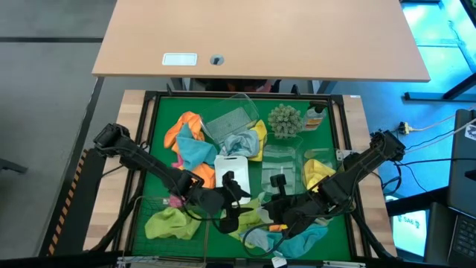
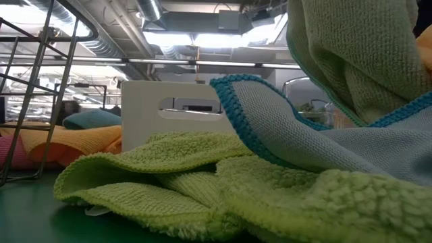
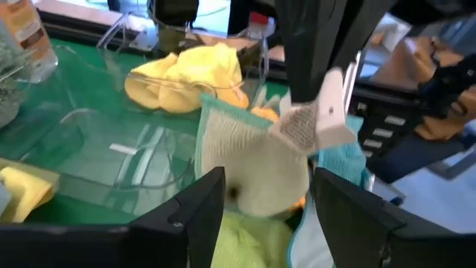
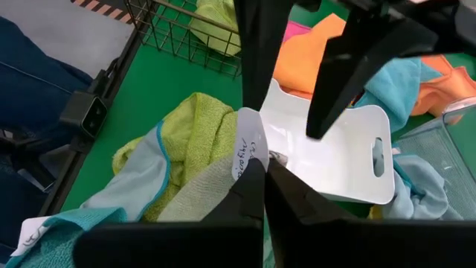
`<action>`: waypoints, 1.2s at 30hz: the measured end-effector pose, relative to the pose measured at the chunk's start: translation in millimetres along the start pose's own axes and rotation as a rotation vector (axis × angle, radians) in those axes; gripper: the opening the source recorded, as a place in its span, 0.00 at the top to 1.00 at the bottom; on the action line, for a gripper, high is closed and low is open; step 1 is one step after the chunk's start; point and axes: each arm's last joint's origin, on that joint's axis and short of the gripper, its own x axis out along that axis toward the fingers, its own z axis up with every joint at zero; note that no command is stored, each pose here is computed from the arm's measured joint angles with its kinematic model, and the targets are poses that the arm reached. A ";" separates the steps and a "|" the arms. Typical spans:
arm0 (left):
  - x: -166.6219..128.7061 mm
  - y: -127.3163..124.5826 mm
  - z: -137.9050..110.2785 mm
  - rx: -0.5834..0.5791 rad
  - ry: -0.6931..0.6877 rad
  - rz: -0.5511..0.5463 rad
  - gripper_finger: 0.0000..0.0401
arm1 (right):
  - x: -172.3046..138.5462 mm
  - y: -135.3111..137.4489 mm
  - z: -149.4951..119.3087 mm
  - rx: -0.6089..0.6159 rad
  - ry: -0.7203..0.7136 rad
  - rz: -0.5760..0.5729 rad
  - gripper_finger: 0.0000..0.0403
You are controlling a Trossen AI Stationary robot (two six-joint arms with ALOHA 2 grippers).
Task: Sort microfiber towel by color & place in baskets
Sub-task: Put the light green microfiber towel into the gold wire basket
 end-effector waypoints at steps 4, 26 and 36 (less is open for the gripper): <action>13.5 -0.4 -4.9 -0.014 -0.020 -0.007 0.51 | 0.0 -1.1 0.4 0.000 -0.008 -0.036 1.00; 43.0 18.3 -5.2 -0.006 -0.064 0.026 0.89 | 0.1 -2.0 0.0 -0.001 -0.005 -0.054 1.00; 39.8 20.8 -2.1 0.062 -0.082 0.086 0.99 | 0.1 -1.1 0.3 0.012 -0.006 -0.027 0.87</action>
